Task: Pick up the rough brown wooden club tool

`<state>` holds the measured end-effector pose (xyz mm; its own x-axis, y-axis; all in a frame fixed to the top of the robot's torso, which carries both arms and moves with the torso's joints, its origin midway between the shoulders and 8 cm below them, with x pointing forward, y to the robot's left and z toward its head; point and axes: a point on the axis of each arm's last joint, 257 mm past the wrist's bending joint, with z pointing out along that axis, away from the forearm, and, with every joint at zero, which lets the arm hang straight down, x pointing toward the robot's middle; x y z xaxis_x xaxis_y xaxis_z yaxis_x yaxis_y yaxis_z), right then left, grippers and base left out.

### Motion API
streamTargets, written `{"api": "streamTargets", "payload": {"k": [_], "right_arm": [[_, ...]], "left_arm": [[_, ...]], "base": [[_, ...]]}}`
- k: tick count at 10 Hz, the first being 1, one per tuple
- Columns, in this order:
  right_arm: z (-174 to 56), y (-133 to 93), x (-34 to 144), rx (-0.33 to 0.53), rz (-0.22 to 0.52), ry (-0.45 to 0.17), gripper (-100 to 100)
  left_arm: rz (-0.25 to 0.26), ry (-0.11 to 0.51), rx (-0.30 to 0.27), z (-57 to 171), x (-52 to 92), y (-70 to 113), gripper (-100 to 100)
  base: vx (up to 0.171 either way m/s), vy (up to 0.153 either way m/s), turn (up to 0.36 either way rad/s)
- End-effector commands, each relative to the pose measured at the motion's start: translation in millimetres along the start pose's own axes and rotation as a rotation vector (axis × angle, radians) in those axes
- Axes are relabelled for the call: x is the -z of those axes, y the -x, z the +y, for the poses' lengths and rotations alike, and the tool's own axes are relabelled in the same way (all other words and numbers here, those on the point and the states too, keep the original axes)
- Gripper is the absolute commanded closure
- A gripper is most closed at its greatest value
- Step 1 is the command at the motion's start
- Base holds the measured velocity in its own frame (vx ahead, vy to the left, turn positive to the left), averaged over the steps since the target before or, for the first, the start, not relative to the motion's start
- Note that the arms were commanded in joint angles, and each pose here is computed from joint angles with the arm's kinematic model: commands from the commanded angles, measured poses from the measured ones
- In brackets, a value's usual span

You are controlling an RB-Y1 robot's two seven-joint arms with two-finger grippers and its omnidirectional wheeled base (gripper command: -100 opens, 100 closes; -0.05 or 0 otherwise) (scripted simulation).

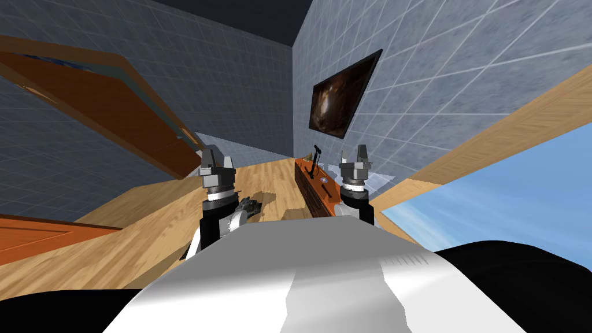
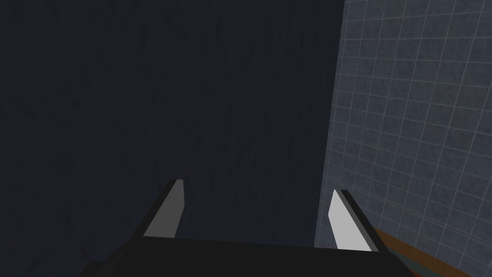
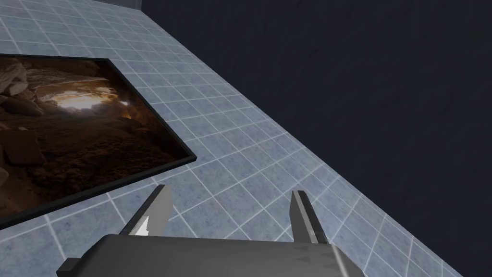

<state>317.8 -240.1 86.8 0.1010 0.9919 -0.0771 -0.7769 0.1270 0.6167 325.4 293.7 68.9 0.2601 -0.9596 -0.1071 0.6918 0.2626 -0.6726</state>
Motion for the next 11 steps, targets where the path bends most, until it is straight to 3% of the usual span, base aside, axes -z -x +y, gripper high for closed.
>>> {"api": "streamTargets", "payload": {"k": [1, 6, 7, 10, 11], "right_arm": [[-17.0, 2.2, 2.9, -0.021, -0.001, -0.042, -100], [-94.6, 14.4, 22.5, -0.111, -0.015, -0.236, -100], [-97.3, 14.9, 24.0, -0.115, -0.018, -0.242, -100], [-159.0, 28.8, 47.4, -0.182, -0.041, -0.403, -100], [-168.8, 30.1, 54.0, -0.191, -0.049, -0.431, -100]], "left_arm": [[0.0, 0.0, 0.0, 0.0, 0.0, 0.0, 0], [0.0, 0.0, 0.0, 0.0, 0.0, 0.0, 0], [0.0, 0.0, 0.0, 0.0, 0.0, 0.0, 0], [0.0, 0.0, 0.0, 0.0, 0.0, 0.0, 0], [0.0, 0.0, 0.0, 0.0, 0.0, 0.0, 0]], "base": [[0.021, 0.008, 0.061], [0.05, 0.004, 0.079], [0.047, -0.003, 0.029], [0.063, -0.007, 0.104], [0.053, -0.003, 0.034]]}}
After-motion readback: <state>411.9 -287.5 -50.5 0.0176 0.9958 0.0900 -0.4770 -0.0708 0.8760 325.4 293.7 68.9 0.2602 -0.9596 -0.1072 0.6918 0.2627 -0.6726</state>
